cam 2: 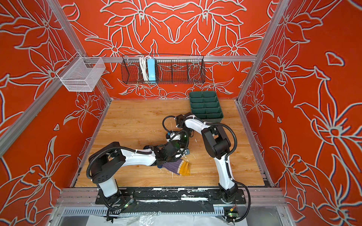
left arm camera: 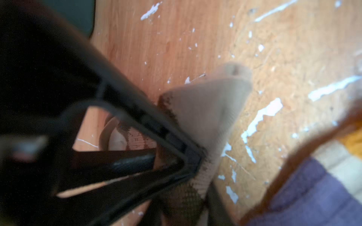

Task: Roll the socks
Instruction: 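Roll the argyle cuff over toward the toe with both grippers, then release the argyle roll with the right gripper and raise it away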

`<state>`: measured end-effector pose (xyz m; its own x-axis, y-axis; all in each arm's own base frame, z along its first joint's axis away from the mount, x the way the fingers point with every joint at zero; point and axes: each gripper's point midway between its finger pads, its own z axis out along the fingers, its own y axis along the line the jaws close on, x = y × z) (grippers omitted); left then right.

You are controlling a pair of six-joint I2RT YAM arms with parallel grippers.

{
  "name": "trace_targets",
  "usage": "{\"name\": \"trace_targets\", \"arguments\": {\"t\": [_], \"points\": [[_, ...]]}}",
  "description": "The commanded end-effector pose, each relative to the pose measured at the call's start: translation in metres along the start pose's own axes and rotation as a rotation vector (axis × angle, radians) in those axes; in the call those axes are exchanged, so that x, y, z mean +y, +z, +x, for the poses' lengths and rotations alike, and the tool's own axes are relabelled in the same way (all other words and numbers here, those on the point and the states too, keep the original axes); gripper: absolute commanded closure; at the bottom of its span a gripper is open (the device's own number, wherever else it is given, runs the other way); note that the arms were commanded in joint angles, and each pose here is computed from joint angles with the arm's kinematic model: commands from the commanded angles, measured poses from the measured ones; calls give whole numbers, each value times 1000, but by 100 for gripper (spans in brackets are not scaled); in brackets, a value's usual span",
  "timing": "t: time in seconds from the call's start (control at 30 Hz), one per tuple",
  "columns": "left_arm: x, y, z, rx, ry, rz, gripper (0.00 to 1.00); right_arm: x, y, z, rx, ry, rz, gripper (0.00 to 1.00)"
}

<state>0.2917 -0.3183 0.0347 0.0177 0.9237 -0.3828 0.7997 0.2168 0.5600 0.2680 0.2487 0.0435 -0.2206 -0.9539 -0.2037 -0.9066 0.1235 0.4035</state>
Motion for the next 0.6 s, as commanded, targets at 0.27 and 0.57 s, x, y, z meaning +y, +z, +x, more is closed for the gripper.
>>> {"name": "trace_targets", "arguments": {"t": [0.27,0.57], "points": [[-27,0,21,103,-13,195,100,-7,-56,8,-221,53,240,73],[-34,-8,28,177,-153,553,100,-56,-178,65,-545,423,883,66]]}}
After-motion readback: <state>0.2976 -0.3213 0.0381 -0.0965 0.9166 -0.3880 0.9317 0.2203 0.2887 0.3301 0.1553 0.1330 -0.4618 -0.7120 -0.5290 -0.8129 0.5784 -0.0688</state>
